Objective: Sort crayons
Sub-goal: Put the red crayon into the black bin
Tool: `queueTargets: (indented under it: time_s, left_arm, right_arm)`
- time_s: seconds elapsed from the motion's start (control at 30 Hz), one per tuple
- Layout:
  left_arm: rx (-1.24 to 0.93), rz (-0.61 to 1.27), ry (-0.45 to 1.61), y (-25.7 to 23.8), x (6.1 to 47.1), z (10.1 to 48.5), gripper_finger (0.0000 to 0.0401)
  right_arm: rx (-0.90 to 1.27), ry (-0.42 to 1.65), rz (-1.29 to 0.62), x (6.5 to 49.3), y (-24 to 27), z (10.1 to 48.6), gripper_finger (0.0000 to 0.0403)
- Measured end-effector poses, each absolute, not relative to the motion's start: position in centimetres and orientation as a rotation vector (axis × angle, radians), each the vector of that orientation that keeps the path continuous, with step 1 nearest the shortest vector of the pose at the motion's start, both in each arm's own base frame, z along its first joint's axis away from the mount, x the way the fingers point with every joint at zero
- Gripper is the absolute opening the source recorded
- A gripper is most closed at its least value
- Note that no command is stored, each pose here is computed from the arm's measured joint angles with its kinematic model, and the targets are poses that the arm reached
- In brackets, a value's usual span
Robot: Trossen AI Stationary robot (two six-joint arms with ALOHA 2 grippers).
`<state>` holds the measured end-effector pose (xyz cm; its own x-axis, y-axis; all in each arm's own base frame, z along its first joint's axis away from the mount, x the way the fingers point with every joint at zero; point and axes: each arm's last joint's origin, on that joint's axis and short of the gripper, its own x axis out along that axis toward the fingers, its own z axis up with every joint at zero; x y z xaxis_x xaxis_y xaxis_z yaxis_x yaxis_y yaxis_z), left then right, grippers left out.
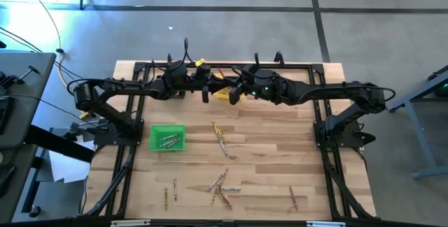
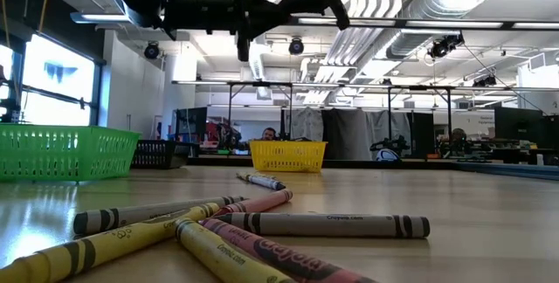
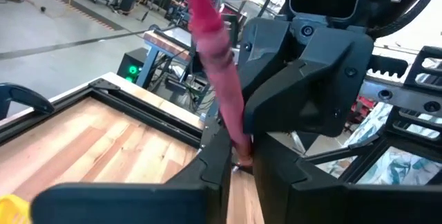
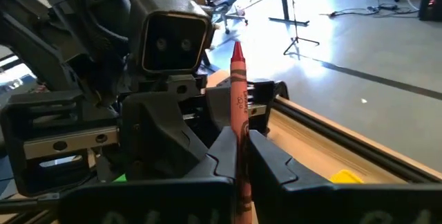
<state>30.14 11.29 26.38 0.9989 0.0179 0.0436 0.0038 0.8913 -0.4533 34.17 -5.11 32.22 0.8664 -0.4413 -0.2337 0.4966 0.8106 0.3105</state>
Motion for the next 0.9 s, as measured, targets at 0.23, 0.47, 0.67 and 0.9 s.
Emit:
queueTargets:
  time_s: [0.23, 0.47, 0.67, 0.9]
  left_arm:
    - [-0.462, 0.003, -0.052, 11.25, 30.13, 26.45, 0.0055]
    - [-0.467, 0.009, -0.049, 11.44, 30.07, 26.42, 0.0009]
    - [-0.472, 0.018, -0.043, 11.70, 29.98, 26.37, 0.0004]
    - [-0.477, 0.044, -0.042, 12.22, 29.79, 26.39, 0.0003]
  right_arm:
    - [0.375, 0.148, -0.492, 34.24, -5.08, 32.26, 0.0005]
    - [0.364, 0.151, -0.490, 34.25, -5.05, 32.26, 0.0005]
    - [0.365, 0.152, -0.490, 34.24, -5.06, 32.24, 0.0017]
    - [0.339, 0.155, -0.483, 33.84, -5.01, 32.64, 0.0101]
